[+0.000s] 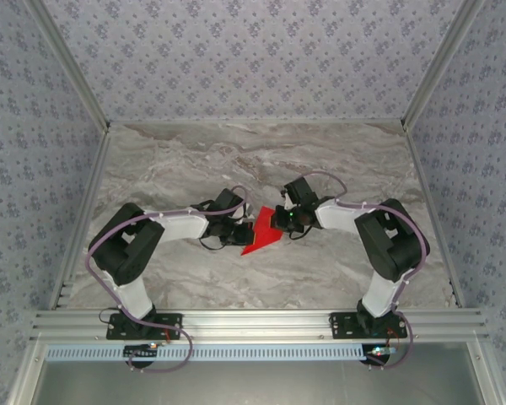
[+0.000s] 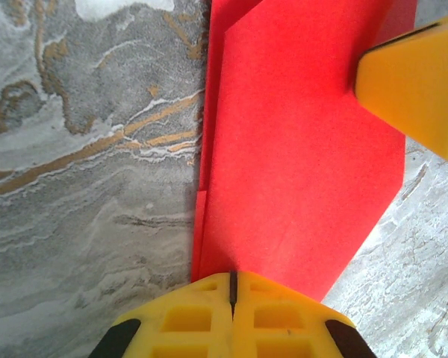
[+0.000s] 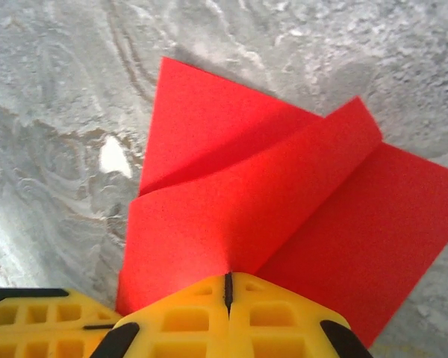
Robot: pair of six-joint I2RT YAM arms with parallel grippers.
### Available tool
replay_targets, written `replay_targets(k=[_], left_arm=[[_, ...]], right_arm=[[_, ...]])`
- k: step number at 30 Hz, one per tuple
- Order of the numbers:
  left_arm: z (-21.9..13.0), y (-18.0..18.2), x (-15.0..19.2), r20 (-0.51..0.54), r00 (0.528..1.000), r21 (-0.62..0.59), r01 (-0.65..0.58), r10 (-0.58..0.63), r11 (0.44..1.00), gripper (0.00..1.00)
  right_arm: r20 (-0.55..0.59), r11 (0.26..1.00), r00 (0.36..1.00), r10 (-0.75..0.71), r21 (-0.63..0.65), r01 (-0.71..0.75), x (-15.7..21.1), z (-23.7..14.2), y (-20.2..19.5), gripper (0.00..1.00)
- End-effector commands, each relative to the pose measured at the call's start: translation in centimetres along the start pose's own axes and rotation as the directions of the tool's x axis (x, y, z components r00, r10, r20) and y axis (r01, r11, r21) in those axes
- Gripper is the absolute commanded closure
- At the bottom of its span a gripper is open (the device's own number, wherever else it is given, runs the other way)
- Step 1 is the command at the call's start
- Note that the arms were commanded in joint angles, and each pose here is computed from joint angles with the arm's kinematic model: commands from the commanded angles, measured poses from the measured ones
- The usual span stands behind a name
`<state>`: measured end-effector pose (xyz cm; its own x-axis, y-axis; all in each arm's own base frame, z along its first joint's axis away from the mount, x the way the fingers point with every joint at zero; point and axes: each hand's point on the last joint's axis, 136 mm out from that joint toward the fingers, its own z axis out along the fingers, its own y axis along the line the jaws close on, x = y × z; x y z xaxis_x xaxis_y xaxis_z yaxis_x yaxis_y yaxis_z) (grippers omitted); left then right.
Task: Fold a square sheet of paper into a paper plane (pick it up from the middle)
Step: Fourth fold the wing at the center of the table.
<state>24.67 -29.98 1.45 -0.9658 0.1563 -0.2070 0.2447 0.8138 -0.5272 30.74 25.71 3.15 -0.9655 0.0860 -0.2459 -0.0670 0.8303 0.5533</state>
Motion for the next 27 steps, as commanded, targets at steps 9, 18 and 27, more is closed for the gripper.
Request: replay_targets(k=[9,18,27], left_arm=[[1.9,7.2,6.8,-0.191,0.976,-0.277,0.050,-0.106,0.960,1.00],[1.9,7.3,7.0,-0.186,0.977,-0.276,0.054,-0.108,0.960,1.00],[2.1,7.3,7.0,-0.185,0.977,-0.271,0.057,-0.110,0.961,1.00]], right_arm=[[-0.026,0.995,0.997,-0.072,-0.069,0.070,3.2,1.0,4.6,1.00],[-0.056,0.998,0.998,-0.012,-0.068,0.008,4.0,2.4,3.6,1.00],[-0.070,0.993,0.993,0.100,-0.052,-0.103,4.8,2.9,1.9,1.00]])
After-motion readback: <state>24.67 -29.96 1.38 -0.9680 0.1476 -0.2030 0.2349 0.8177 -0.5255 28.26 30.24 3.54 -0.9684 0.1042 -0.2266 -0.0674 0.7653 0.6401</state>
